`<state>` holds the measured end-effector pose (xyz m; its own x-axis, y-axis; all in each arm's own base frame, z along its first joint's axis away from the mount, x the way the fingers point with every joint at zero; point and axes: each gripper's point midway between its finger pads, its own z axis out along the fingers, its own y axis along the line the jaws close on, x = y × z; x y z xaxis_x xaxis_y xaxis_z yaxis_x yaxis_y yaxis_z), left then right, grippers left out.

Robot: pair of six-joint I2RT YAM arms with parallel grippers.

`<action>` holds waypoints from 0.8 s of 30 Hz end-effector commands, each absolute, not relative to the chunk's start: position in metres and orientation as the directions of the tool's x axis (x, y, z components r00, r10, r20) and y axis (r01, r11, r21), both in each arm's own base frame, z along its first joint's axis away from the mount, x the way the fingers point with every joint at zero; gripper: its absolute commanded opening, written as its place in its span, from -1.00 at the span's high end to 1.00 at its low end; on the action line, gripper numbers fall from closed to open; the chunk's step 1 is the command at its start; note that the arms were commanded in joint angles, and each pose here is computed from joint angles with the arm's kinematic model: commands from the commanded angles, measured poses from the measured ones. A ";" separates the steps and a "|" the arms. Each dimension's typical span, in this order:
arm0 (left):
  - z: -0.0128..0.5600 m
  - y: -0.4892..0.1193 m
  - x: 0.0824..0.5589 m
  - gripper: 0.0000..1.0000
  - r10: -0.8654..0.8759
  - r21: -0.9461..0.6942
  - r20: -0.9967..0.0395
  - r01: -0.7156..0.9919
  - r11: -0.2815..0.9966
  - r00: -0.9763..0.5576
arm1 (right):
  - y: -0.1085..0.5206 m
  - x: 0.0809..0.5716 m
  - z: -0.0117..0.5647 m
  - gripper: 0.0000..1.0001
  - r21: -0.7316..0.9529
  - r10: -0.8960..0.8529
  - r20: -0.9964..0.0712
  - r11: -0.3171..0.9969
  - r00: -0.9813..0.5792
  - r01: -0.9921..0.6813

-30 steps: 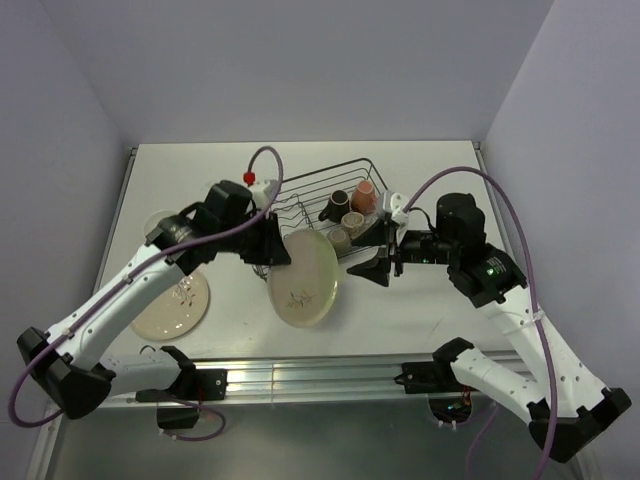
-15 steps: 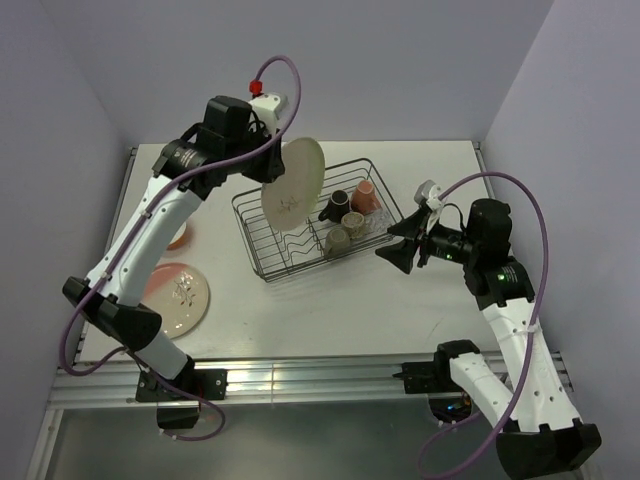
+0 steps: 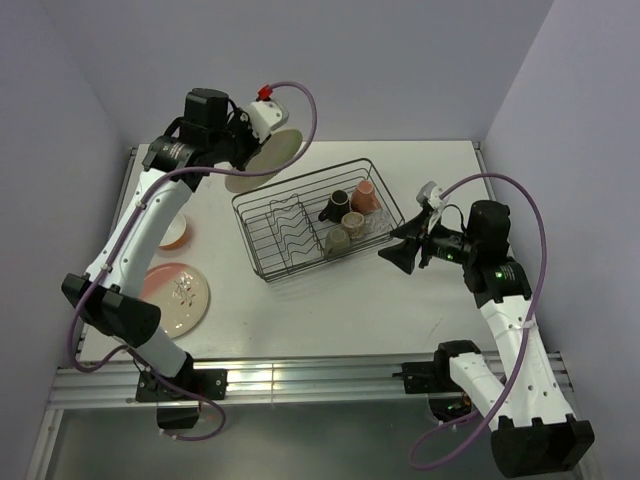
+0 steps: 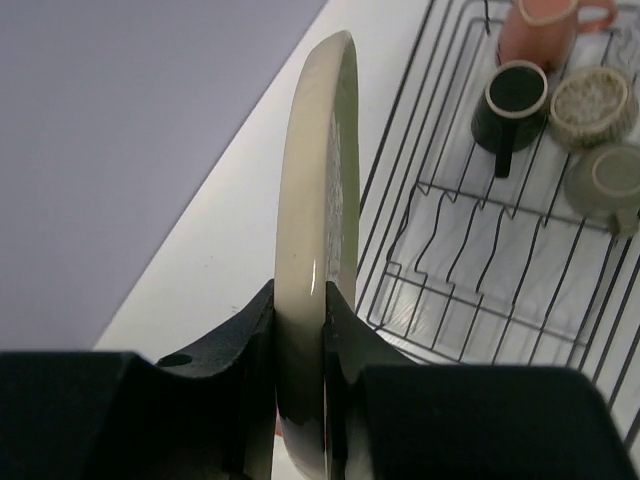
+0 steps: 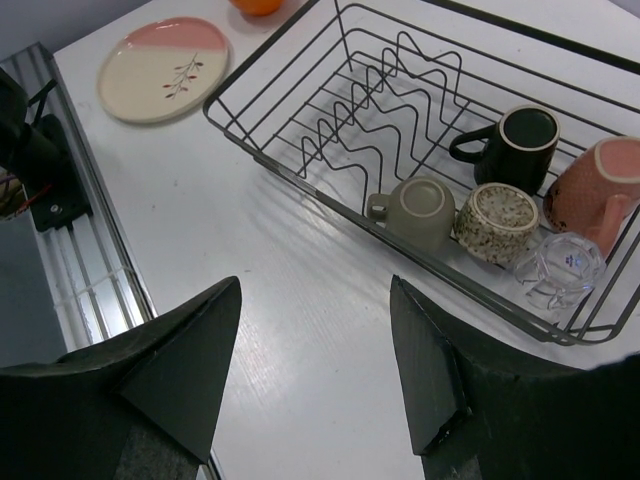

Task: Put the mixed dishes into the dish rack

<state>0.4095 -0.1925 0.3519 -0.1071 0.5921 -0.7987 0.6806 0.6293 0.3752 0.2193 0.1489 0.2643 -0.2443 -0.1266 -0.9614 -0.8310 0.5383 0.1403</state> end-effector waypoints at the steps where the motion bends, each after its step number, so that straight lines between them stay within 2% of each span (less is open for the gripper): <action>1: 0.408 -0.208 0.415 1.00 0.597 0.570 -0.768 0.673 0.470 0.233 | 0.146 0.226 0.267 -0.37 0.120 -0.125 -0.967 0.549 -0.223 -0.827; 8: 0.395 -0.221 0.418 1.00 0.568 0.548 -0.778 0.734 0.402 0.270 | 0.144 0.233 0.261 -0.37 0.139 -0.125 -0.960 0.562 -0.250 -0.815; 24: 0.343 -0.235 0.423 1.00 0.570 0.464 -0.794 0.817 0.343 0.212 | 0.141 0.251 0.252 -0.37 0.161 -0.123 -0.952 0.579 -0.281 -0.799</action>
